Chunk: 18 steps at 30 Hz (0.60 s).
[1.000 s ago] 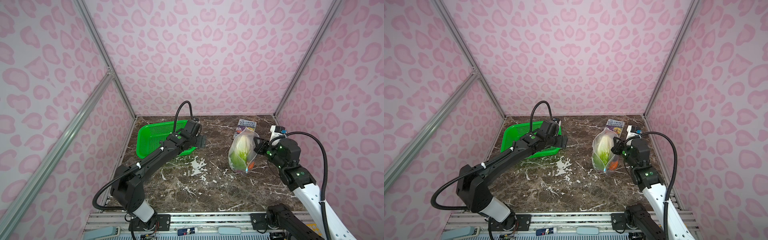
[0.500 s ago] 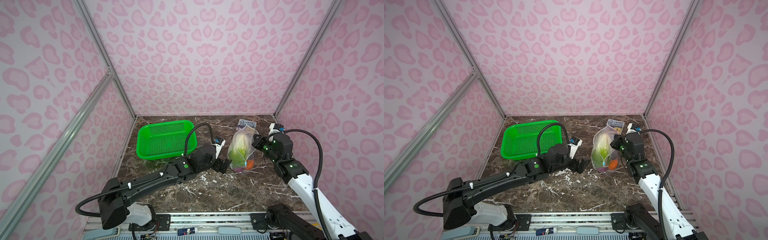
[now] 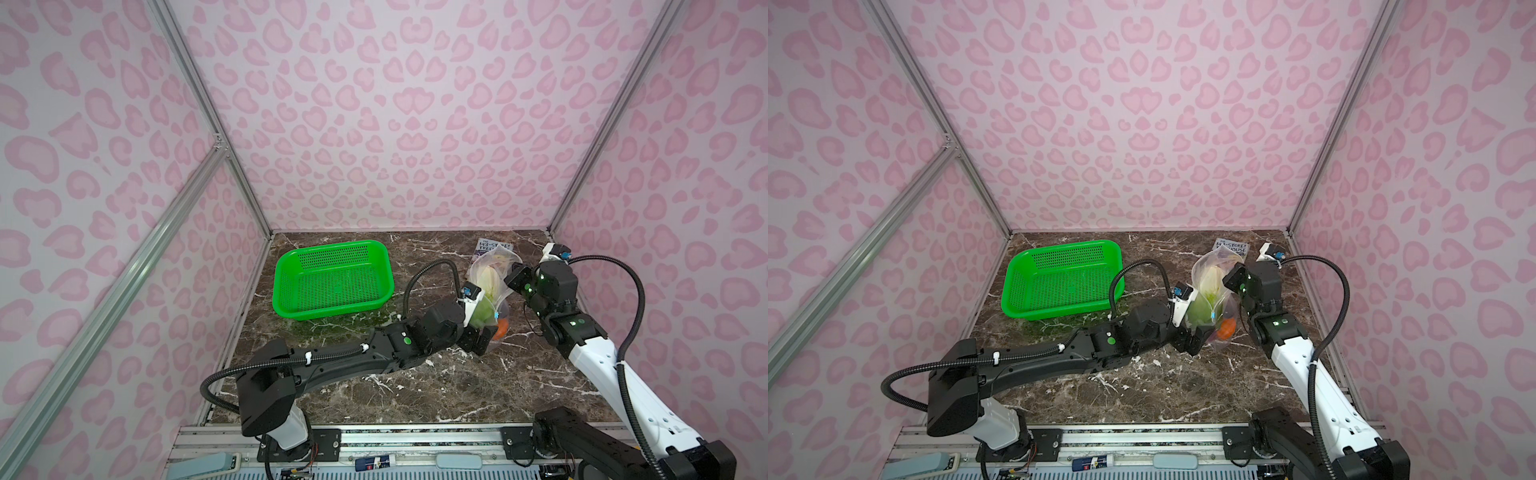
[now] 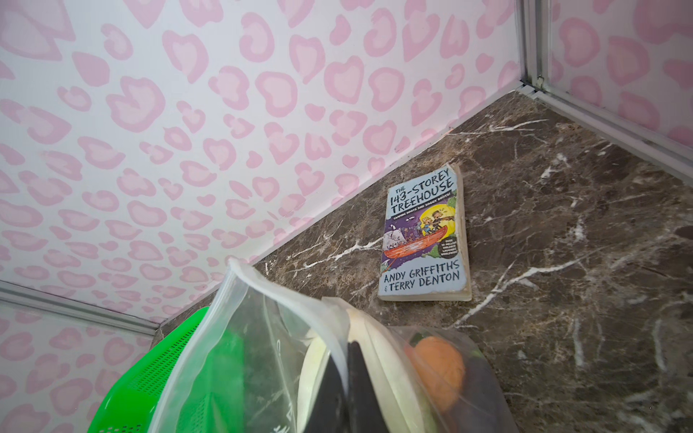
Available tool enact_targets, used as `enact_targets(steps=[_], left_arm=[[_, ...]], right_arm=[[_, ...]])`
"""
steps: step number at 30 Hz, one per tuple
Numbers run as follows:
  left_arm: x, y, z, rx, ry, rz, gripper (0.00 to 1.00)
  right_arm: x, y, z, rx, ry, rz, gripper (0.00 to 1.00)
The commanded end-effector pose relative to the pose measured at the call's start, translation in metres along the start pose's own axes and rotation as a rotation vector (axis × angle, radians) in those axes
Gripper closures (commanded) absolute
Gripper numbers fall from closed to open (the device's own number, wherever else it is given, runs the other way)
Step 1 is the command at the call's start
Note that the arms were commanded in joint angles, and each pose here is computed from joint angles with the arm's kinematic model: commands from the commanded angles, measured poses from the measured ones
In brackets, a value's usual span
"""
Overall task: Place the food in the zip-top bag and seal the zipper
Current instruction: 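Move the left gripper to the bag's zipper edge and pinch it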
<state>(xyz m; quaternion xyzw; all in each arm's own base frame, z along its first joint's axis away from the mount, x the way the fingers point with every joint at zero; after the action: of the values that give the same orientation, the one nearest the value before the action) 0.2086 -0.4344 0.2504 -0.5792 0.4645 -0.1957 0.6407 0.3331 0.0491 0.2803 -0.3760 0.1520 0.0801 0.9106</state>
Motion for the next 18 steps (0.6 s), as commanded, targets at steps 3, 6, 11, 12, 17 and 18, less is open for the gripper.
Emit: enact_targets(steps=[3,6,11,12,17,18], left_arm=[[0.013,-0.03,-0.001,-0.008,-0.021,-0.1,0.0],[0.019,-0.03,-0.008,-0.024,0.022,-0.096,0.03],[0.026,-0.022,-0.001,-0.036,-0.01,-0.067,0.31],[0.027,-0.021,0.002,-0.042,-0.018,-0.064,0.41],[0.028,-0.015,0.015,-0.05,-0.063,-0.036,0.7],[0.027,-0.016,0.018,-0.052,-0.069,-0.039,0.75]], right_arm=[[-0.002,-0.011,0.005,0.023,-0.015,-0.055,1.0],[-0.003,-0.013,0.004,0.022,-0.012,-0.061,1.0],[-0.007,-0.015,0.005,0.029,-0.025,-0.07,1.0],[-0.008,-0.016,0.005,0.028,-0.025,-0.075,1.0],[-0.013,-0.019,0.004,0.028,-0.028,-0.077,1.0],[-0.014,-0.019,0.005,0.028,-0.032,-0.076,1.0]])
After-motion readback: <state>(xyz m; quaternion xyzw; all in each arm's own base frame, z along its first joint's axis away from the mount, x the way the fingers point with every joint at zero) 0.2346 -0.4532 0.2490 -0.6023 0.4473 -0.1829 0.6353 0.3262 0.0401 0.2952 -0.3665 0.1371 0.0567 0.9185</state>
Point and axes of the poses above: each gripper's point midway between its finger pads, its own x axis out along the fingers, its own z axis along the line the jaws close on, y = z × x, the point moved 3 cm from there along -x, back along the fingers, and after that the axes turned 9 degrees about x, right-handed, at the moved point
